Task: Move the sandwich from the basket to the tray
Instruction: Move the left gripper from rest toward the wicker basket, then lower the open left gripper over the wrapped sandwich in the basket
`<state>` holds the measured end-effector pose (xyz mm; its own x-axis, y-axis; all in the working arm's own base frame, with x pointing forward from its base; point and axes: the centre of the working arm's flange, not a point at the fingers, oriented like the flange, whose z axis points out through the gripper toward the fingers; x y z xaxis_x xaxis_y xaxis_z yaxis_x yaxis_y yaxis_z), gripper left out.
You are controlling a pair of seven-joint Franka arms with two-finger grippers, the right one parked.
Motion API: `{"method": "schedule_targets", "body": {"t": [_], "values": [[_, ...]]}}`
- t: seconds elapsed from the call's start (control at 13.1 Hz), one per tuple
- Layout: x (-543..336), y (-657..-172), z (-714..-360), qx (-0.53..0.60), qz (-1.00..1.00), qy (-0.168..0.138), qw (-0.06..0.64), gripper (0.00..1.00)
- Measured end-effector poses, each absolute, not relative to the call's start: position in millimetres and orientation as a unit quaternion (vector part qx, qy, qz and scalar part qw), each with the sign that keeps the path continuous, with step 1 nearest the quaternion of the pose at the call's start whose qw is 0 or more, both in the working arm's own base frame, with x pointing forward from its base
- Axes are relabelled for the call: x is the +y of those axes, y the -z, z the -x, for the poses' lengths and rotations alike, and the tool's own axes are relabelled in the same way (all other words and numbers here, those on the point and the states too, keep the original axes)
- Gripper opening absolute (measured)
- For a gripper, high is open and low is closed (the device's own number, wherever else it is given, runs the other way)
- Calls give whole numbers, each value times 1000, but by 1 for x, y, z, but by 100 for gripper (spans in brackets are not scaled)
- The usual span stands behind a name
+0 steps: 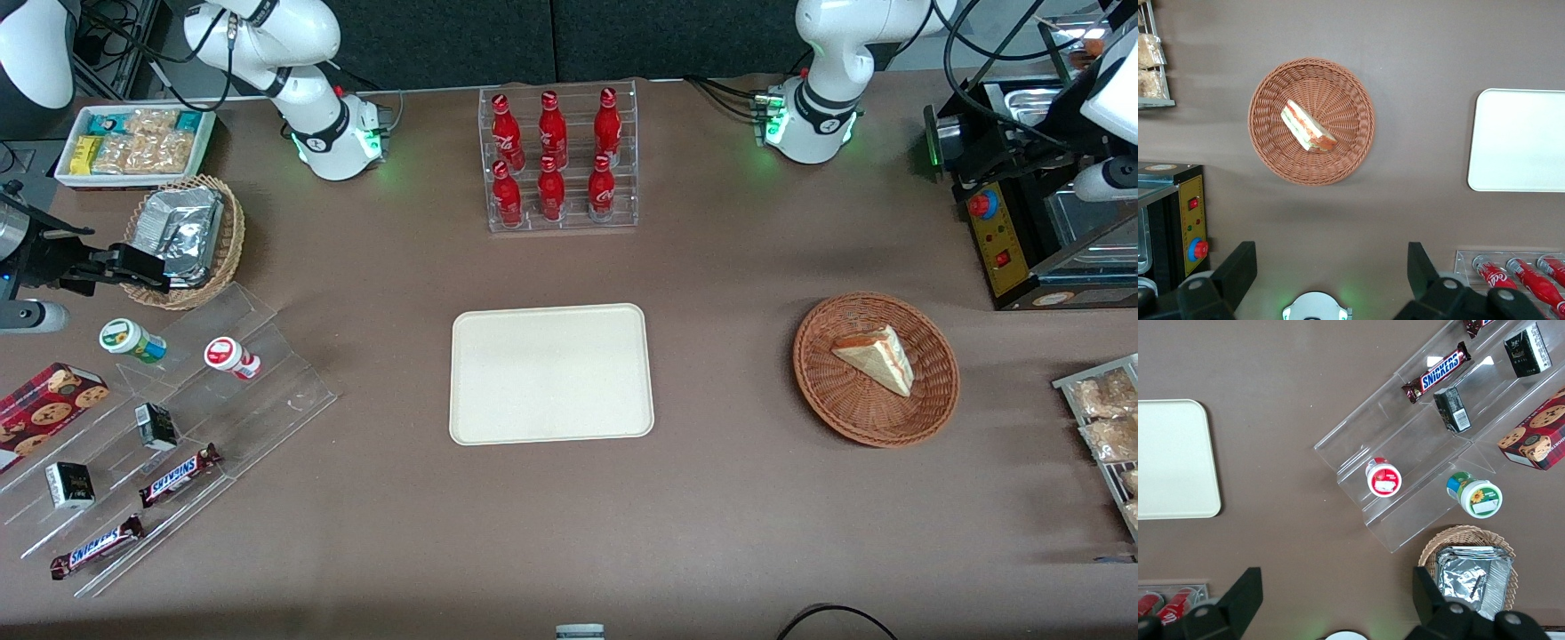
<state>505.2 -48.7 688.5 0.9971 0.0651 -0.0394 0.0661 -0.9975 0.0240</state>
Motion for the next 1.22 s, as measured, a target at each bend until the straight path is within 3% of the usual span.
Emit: {"method": "schedule_targets", "body": {"t": [0.38, 0.84, 1.22], "values": [[-41, -676, -515, 35, -999, 31, 8, 100], [-23, -580, -566, 86, -990, 107, -34, 100], [-18, -497, -581, 201, -975, 83, -40, 100]]}}
